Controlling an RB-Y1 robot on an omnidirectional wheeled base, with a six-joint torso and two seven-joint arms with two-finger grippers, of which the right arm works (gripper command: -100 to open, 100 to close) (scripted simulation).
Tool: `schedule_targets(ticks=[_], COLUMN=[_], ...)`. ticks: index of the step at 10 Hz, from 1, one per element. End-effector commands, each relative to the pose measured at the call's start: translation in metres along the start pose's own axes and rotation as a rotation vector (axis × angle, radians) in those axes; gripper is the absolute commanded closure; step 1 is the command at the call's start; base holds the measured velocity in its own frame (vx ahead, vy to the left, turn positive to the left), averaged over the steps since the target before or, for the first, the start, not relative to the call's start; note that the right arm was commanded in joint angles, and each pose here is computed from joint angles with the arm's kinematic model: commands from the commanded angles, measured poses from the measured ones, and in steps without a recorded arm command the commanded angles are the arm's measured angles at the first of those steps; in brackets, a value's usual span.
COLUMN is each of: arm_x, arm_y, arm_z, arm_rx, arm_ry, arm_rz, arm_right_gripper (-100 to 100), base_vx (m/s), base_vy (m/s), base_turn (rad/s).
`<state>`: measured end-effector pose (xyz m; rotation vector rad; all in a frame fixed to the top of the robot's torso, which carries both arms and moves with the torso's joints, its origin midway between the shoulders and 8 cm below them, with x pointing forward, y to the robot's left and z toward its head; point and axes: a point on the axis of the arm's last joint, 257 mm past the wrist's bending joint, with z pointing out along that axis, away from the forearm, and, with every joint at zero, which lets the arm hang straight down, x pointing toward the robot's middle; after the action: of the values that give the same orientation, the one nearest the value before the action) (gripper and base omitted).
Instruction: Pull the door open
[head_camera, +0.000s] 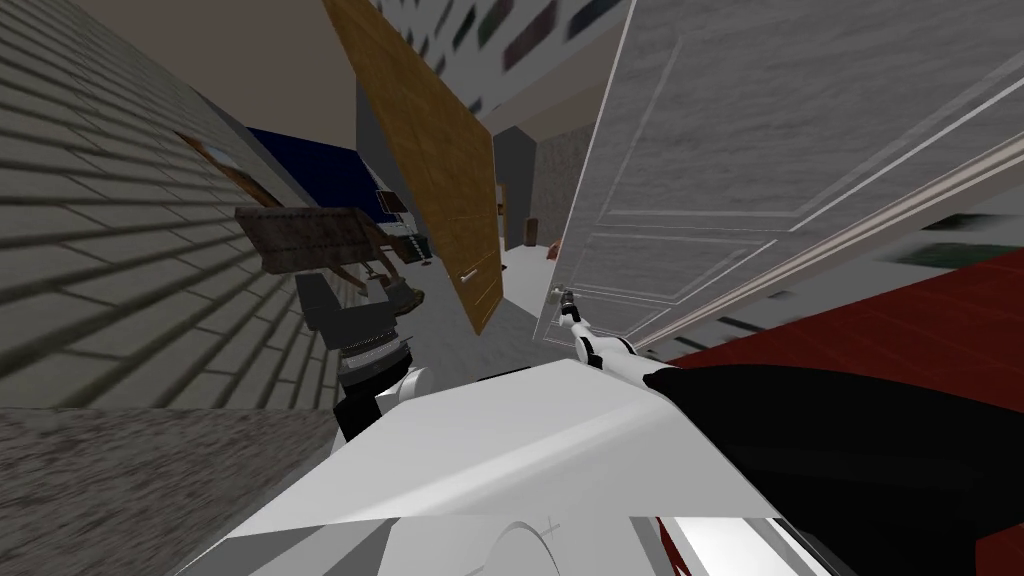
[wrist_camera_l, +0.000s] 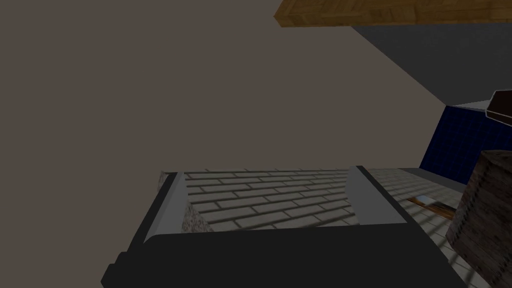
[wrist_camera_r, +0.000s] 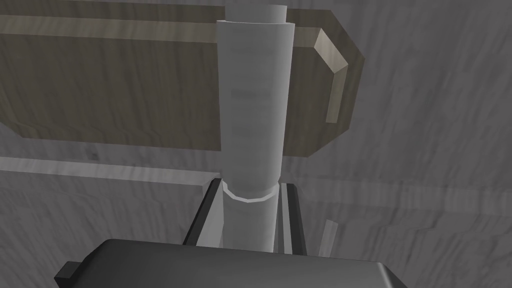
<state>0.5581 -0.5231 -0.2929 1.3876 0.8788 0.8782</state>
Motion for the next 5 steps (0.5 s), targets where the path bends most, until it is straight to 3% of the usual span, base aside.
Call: schedule_targets(ticks=[1, 5], arm_x=[0.005, 0.020], arm_y=[0.000, 0.001], arm_z=[0.0000, -0.0006], arm_rx=[-0.001, -0.002], arm_ry=[0.014, 0.059], arm_rz=[0.000, -0.001], arm_right_gripper=[100, 100], base_vx=[-0.168, -0.227], base_vy=[-0.020, -0.031], base_turn=[0.081, 0.104])
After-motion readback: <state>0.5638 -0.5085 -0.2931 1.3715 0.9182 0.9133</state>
